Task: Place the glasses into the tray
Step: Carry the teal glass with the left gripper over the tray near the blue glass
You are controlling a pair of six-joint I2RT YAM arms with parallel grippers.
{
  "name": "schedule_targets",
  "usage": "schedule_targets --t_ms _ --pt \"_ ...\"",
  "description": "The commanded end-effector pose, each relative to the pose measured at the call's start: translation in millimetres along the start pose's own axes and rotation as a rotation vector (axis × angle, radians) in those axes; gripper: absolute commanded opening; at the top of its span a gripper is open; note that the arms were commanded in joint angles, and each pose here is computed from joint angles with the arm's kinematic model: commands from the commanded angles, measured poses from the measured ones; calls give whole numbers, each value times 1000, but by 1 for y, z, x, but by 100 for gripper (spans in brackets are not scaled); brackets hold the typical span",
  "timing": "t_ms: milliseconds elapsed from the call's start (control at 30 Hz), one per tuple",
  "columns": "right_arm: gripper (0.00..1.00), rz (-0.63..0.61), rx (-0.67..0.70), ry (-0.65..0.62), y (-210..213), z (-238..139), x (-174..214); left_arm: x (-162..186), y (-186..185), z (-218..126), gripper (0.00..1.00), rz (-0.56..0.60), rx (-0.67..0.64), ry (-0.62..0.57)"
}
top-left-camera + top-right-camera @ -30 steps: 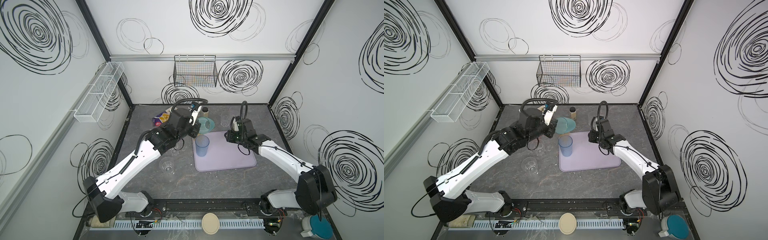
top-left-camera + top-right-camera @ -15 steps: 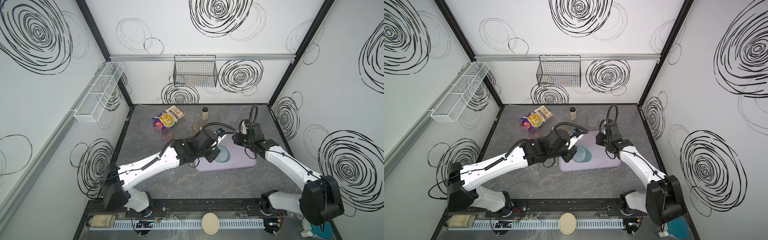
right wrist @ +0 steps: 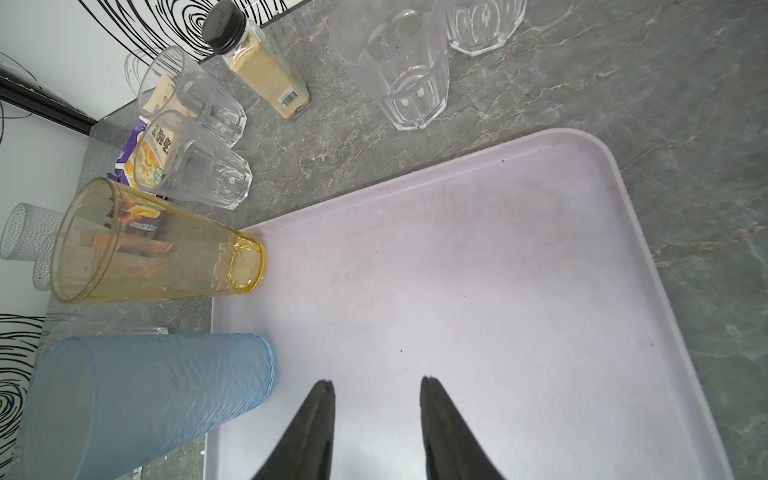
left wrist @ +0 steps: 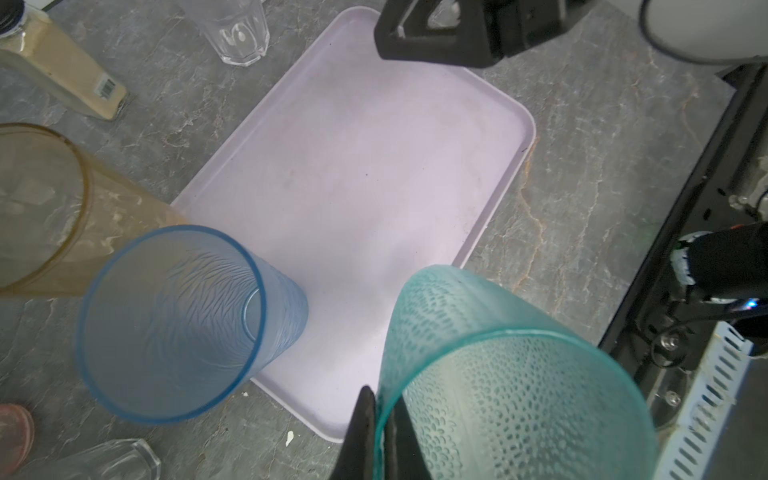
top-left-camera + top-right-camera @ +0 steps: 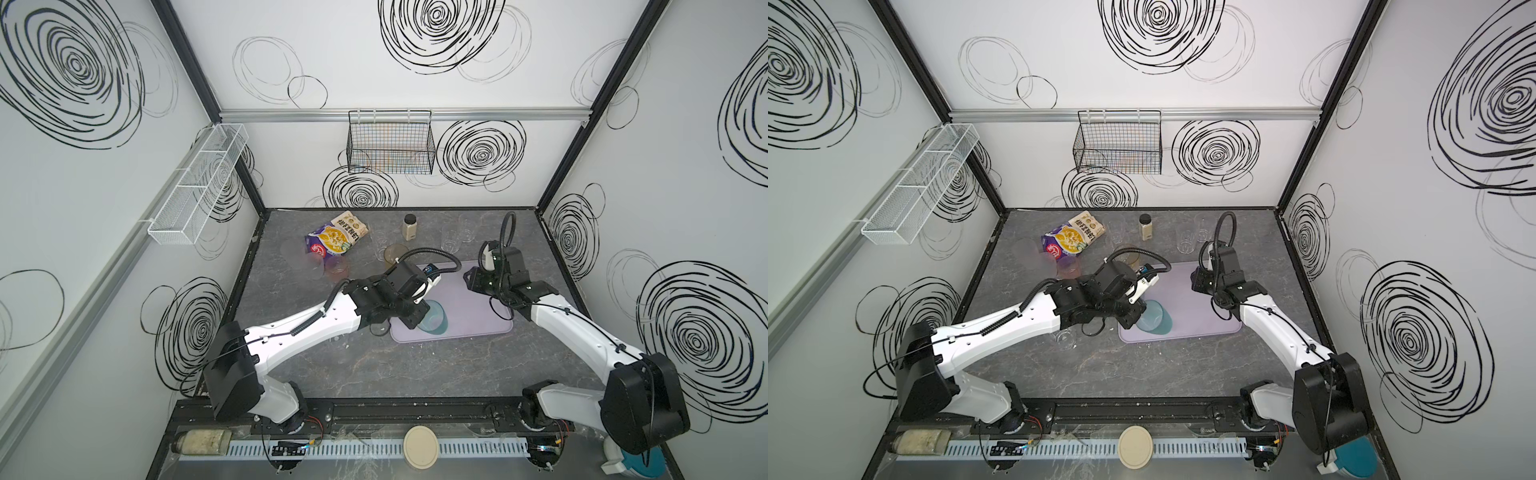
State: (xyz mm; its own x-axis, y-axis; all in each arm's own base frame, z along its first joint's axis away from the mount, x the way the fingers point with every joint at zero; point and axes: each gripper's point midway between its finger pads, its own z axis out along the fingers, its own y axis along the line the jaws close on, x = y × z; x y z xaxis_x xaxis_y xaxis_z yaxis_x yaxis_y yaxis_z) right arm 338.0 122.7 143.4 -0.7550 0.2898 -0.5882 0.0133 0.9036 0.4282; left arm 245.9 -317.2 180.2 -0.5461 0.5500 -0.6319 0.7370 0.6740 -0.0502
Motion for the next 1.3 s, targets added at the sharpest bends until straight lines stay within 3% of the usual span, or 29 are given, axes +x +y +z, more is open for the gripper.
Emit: schedule_targets --t_ms 0,500,1267 --pt "39 5 -13 -4 3 2 2 11 16 7 0 3 -52 28" --pt "38 -35 -36 48 27 19 11 42 41 21 0 11 -118 116" --pt "38 -32 -28 82 25 26 23 62 54 31 1 32 -176 201"
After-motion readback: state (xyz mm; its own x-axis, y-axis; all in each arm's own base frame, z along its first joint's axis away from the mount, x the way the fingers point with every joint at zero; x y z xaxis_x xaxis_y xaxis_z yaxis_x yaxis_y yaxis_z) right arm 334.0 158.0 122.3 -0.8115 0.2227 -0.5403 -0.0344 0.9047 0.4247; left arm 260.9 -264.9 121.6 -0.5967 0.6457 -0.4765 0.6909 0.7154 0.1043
